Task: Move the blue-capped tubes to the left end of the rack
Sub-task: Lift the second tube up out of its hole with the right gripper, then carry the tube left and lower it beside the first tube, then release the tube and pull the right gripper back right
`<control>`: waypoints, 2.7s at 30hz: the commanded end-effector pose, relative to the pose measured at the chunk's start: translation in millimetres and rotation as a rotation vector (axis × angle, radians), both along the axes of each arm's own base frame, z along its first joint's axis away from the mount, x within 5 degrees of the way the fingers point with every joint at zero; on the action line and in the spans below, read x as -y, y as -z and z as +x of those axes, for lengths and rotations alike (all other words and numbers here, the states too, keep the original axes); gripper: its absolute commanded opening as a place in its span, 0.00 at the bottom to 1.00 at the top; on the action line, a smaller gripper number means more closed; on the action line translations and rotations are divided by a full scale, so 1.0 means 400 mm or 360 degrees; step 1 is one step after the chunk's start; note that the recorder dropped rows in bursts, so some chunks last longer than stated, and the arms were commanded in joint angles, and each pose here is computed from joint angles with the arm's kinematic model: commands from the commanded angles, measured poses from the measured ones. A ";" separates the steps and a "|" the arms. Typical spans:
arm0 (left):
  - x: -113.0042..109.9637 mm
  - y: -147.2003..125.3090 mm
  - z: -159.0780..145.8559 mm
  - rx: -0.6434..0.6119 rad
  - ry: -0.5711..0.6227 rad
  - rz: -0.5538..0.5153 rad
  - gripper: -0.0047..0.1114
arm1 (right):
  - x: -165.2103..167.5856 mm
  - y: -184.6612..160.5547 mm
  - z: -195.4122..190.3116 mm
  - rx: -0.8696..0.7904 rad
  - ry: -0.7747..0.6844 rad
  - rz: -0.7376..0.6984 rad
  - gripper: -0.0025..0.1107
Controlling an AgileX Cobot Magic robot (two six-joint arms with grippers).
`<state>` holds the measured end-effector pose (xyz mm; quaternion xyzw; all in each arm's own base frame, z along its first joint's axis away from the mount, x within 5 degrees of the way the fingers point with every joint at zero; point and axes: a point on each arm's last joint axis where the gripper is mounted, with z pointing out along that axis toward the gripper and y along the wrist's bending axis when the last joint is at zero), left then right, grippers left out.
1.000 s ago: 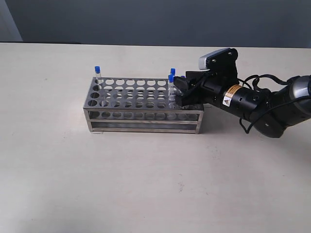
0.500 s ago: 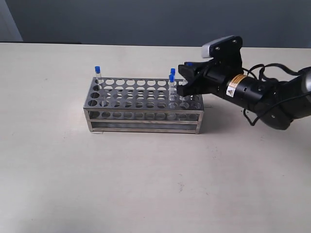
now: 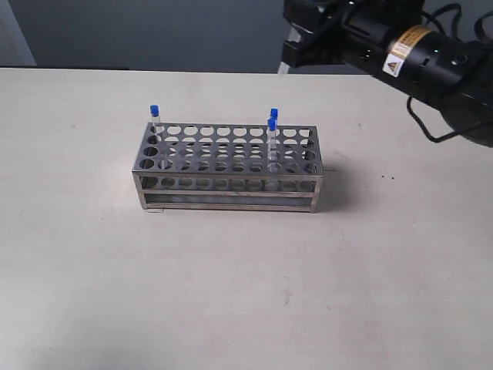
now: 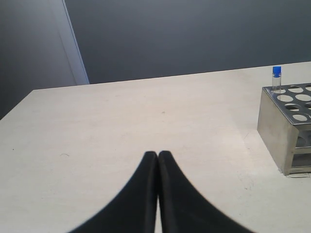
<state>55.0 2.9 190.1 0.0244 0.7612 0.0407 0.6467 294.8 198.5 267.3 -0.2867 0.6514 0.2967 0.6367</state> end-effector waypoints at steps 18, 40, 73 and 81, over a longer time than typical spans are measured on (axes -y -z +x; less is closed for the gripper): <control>0.001 -0.004 0.001 0.0017 0.0012 0.0001 0.04 | -0.421 0.157 0.004 -0.0132 -0.0486 -0.0157 0.02; 0.001 -0.004 0.001 0.0017 0.0012 0.0001 0.04 | -0.448 0.219 0.052 -0.0189 -0.0389 -0.0324 0.02; 0.001 -0.004 0.001 0.0017 0.0012 0.0001 0.04 | -0.455 0.312 0.061 -0.0391 -0.0344 -0.0271 0.26; 0.001 -0.004 0.001 0.0017 0.0012 0.0001 0.04 | -0.452 0.279 0.060 -0.0398 -0.0334 -0.0231 0.39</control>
